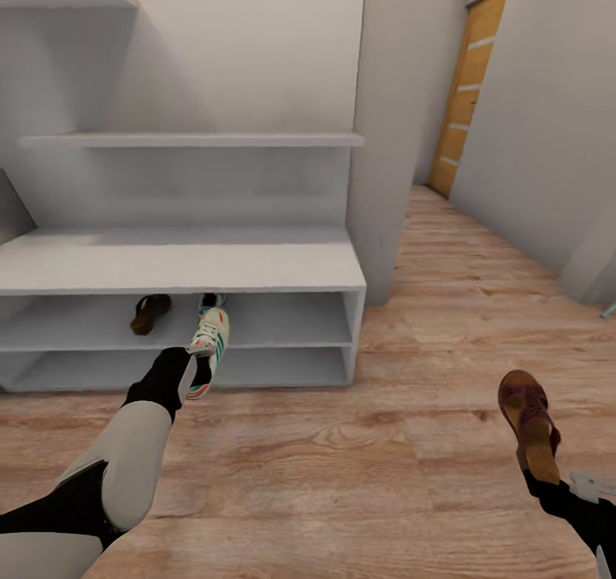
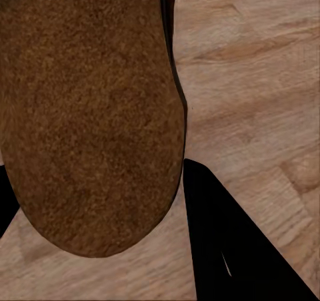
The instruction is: Pick up the two gym shoes and the two sandals from the corridor floor and place them onto the hallstand (shoe rack) in the corridor, making sure they are on the rack and not on the floor. Arrange them so the two gym shoes are next to each other and the two sandals are next to each other.
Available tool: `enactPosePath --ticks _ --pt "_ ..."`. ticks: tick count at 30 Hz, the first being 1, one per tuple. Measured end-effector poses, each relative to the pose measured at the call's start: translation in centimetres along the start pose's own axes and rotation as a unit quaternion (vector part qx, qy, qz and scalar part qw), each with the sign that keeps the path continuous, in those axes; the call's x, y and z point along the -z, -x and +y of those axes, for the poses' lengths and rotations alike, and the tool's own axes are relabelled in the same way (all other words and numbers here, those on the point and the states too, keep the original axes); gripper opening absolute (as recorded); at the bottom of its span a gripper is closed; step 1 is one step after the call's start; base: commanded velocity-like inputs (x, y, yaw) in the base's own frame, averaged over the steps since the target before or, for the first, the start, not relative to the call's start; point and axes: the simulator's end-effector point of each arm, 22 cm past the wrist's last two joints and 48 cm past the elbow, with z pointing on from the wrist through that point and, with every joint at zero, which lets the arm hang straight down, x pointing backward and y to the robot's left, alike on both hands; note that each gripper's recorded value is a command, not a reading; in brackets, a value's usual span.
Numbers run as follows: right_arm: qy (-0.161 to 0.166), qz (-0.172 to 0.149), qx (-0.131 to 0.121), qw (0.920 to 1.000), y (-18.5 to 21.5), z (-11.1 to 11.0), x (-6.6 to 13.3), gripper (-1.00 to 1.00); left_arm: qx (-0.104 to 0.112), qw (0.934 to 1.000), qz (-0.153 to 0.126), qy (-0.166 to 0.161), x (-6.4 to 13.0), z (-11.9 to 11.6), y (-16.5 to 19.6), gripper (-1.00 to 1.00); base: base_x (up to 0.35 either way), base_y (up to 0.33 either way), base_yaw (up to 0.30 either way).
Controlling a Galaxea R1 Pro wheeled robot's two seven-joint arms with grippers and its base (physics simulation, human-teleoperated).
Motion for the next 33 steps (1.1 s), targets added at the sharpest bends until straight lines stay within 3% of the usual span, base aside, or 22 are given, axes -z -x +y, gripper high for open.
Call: enactPosePath --ticks 6,23,33 --pt "0.0 0.0 0.0 1.0 0.0 0.0 0.0 -1.0 -0.002 1.0 0.0 -0.002 0.0 -0.3 0.0 -1.0 0.103 -0.25 0.243" --pt "0.001 0.0 0.001 1.0 -0.1 0.0 0.0 -1.0 -0.002 1.0 -0.001 -0.001 0.0 -0.3 0.0 -1.0 -0.012 -0.272 0.007" --pt "0.001 0.001 0.001 1.0 -0.1 0.0 0.0 -1.0 0.005 0.9999 -0.008 0.005 -0.2 0.8 0.3 -1.0 0.189 -0.099 0.0"
